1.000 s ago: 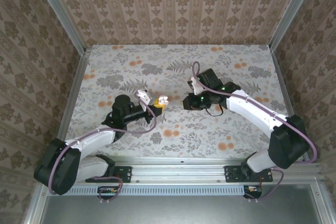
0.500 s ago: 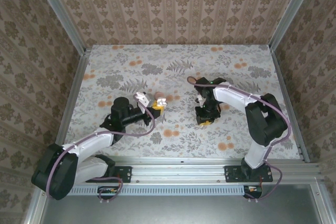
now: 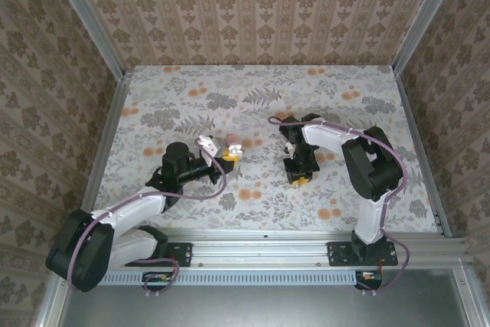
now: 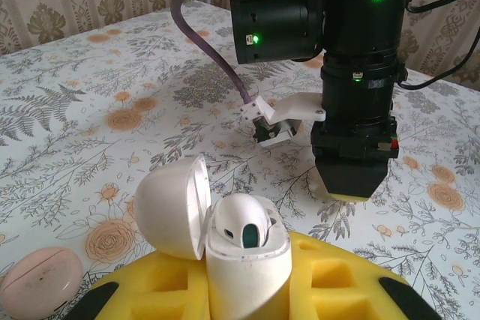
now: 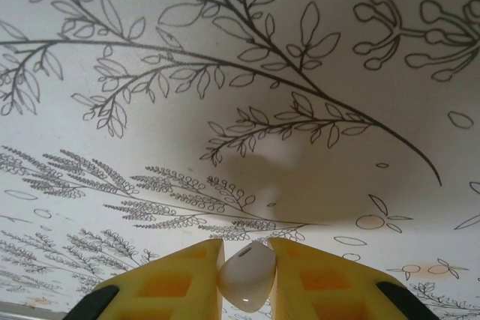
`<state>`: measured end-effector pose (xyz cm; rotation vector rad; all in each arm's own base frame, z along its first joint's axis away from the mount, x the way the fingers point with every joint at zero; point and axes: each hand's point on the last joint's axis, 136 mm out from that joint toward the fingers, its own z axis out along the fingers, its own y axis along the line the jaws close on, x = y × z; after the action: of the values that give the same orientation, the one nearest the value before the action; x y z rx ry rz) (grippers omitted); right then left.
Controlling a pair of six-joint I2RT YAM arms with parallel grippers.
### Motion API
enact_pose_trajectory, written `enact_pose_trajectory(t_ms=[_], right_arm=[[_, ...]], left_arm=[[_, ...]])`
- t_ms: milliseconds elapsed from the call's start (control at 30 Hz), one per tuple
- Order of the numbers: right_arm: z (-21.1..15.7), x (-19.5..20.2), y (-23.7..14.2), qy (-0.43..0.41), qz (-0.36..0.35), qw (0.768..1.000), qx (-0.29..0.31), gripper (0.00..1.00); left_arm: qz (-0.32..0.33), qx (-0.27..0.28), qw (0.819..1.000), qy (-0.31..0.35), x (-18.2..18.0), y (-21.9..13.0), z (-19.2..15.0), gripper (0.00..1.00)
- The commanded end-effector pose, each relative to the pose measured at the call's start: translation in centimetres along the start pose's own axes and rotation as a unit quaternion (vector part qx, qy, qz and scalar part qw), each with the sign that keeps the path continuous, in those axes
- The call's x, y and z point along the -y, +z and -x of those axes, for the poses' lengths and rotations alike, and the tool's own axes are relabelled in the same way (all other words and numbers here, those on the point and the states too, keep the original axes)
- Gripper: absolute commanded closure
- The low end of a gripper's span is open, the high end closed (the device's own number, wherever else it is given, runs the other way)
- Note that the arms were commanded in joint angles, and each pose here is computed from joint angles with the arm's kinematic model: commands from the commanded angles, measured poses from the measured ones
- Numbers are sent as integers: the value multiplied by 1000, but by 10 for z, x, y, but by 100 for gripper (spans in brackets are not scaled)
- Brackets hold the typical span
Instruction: Insert wireless bluetooth earbuds into charging case
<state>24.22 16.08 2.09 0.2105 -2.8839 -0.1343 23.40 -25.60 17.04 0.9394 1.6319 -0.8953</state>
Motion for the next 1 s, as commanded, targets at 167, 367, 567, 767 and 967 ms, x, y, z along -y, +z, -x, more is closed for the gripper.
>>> enact_pose_trajectory(t_ms=[167,367,567,767,967], right_arm=[[4,7,2,0,-21,1000,-6,72],[12,3,-2,-4,-15,1000,12,70],[16,-1,-17,-33,-28,999,32,66],[16,0,-32,-72,-60,995,45,66],[9,-1,-22,-99,-66,993,16,66]], left_arm=[[-5,7,1000,17,4,-2,5,91],[-5,6,1000,20,5,-2,8,91],[-5,5,1000,21,5,-2,8,91],[-3,7,1000,23,4,-3,10,91],[-4,8,1000,25,5,-2,12,91]])
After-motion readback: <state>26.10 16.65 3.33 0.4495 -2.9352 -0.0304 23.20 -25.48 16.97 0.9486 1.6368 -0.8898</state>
